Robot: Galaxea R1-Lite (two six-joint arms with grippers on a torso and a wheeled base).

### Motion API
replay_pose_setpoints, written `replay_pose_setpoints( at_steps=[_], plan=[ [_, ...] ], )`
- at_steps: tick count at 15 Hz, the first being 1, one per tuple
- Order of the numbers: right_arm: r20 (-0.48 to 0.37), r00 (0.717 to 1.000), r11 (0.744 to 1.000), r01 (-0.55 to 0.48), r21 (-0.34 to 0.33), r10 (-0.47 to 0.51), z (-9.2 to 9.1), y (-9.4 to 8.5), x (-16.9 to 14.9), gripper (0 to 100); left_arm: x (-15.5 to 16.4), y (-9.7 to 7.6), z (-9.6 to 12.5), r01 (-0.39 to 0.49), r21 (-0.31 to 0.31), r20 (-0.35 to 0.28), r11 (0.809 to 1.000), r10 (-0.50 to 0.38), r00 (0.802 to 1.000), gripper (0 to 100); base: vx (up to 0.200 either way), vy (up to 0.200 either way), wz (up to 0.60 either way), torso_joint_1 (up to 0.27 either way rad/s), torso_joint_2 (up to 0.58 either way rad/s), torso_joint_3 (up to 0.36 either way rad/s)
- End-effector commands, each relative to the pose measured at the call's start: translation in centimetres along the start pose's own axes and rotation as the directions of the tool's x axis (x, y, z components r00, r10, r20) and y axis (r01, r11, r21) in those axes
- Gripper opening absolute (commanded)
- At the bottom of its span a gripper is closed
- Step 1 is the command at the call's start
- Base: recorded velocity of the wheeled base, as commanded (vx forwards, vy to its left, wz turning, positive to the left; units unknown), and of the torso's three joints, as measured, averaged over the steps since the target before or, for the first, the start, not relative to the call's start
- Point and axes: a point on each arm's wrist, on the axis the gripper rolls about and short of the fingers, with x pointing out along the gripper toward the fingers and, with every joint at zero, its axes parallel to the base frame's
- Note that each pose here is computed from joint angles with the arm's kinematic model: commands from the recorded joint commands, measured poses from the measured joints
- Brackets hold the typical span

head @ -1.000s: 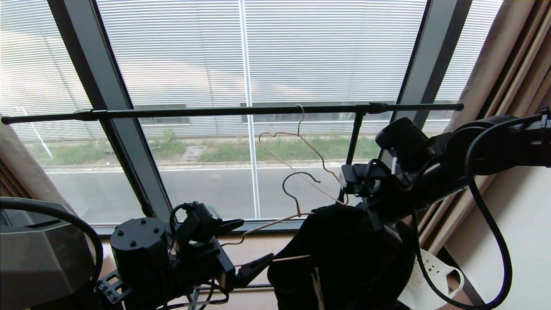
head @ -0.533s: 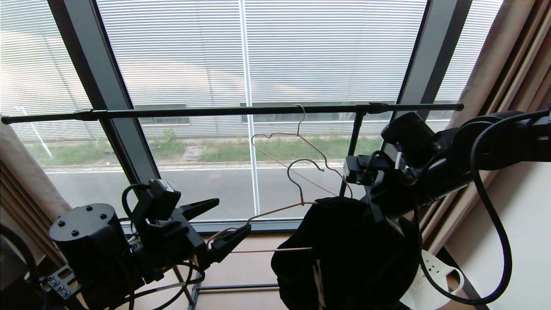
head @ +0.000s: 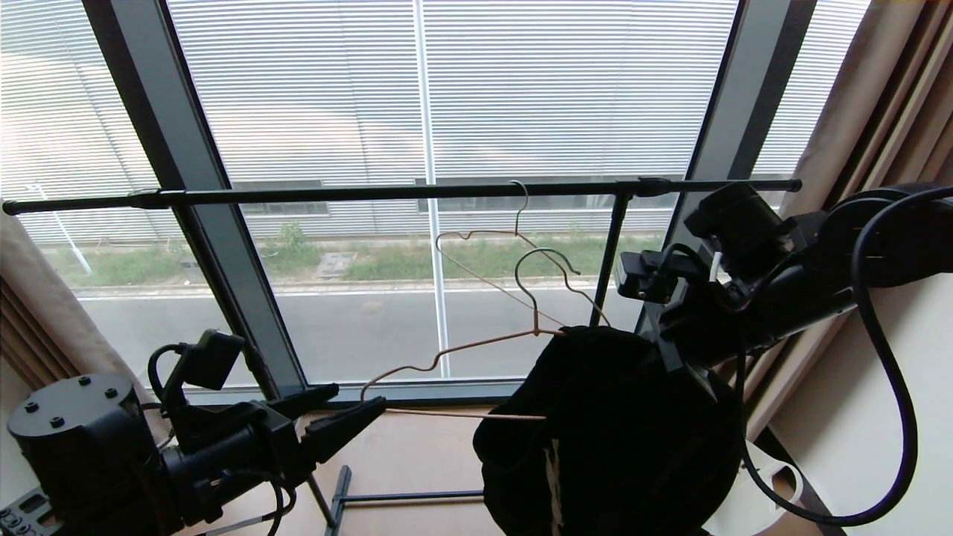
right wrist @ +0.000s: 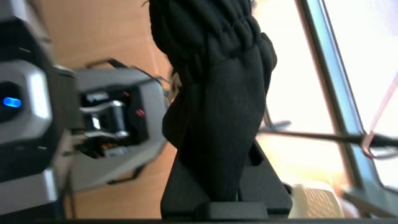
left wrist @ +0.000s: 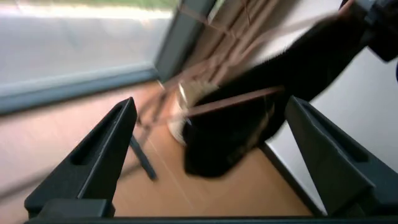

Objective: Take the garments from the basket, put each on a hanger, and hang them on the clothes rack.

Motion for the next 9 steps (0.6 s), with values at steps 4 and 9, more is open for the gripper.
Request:
replay_pose_setpoints(
  at_steps=[4, 9],
  plan=[
    [0.032, 0.999, 1.0, 0.019, -0.006, -0.019, 0.0, 0.8, -1.6, 0, -0.5, 0.5, -2.6, -0.03, -0.166, -0.132, 0.986, 0.008, 0.991, 100, 0.0, 0.0, 0.0, 0.0, 0.0, 0.0],
    [0.094, 0.995, 1.0, -0.018, -0.025, 0.02, 0.4, 1.2, -2.1, 0, 1.3, 1.5, -3.7, -0.048, -0.195, -0.195, 0.98, 0.009, 0.981, 100, 0.0, 0.0, 0.0, 0.0, 0.0, 0.0]
  ],
)
